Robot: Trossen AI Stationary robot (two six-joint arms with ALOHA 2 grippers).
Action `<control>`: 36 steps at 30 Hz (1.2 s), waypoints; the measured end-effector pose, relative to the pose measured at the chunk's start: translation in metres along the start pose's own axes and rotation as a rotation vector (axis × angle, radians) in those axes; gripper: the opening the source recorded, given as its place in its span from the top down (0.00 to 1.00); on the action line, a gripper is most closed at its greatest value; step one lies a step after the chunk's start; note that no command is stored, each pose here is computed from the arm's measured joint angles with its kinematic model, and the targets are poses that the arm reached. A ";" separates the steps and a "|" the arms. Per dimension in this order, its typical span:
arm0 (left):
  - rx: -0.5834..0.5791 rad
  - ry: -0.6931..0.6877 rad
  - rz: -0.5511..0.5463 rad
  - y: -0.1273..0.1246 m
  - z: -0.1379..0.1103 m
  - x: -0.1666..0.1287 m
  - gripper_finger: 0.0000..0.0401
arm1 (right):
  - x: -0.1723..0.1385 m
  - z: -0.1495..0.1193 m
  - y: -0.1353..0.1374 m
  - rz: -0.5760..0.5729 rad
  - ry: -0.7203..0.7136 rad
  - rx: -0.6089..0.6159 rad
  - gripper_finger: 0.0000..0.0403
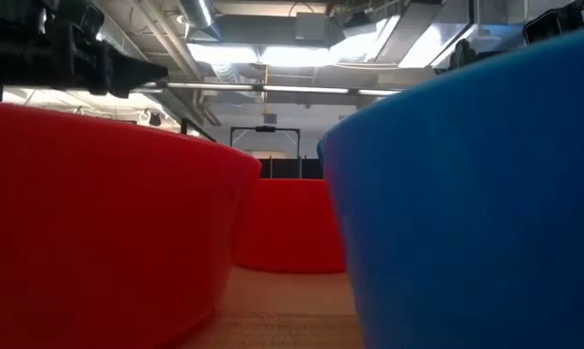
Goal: Pick & Place Mini bowls
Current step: Put the violet bowl on the shelf
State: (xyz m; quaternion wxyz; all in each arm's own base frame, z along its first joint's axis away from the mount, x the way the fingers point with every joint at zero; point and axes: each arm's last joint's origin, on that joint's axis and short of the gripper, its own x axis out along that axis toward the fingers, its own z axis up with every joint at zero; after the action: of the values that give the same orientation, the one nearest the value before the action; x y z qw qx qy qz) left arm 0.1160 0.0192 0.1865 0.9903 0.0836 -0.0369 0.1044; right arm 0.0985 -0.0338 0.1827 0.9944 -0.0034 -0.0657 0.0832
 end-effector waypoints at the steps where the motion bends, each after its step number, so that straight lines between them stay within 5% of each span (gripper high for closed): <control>1: -0.009 -0.025 -0.028 -0.001 0.002 0.000 1.00 | 0.000 0.000 0.000 0.000 0.000 0.000 0.96; 7: -0.028 -0.078 -0.113 -0.002 0.007 0.000 0.98 | 0.000 -0.002 0.000 -0.007 0.017 0.012 0.96; 17: -0.035 -0.129 0.015 0.002 0.013 -0.001 0.99 | 0.000 -0.003 -0.002 -0.046 0.026 0.003 0.96; 36: 0.024 -0.099 -0.080 -0.001 0.009 0.000 0.98 | 0.000 -0.003 0.000 0.022 0.031 0.005 0.96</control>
State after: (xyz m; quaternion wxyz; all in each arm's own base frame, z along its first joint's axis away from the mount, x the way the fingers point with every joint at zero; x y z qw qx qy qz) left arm 0.1153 0.0163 0.1953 0.9896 0.1022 -0.0814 0.0609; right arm 0.0988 -0.0334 0.1794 0.9943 -0.0031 -0.0503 0.0944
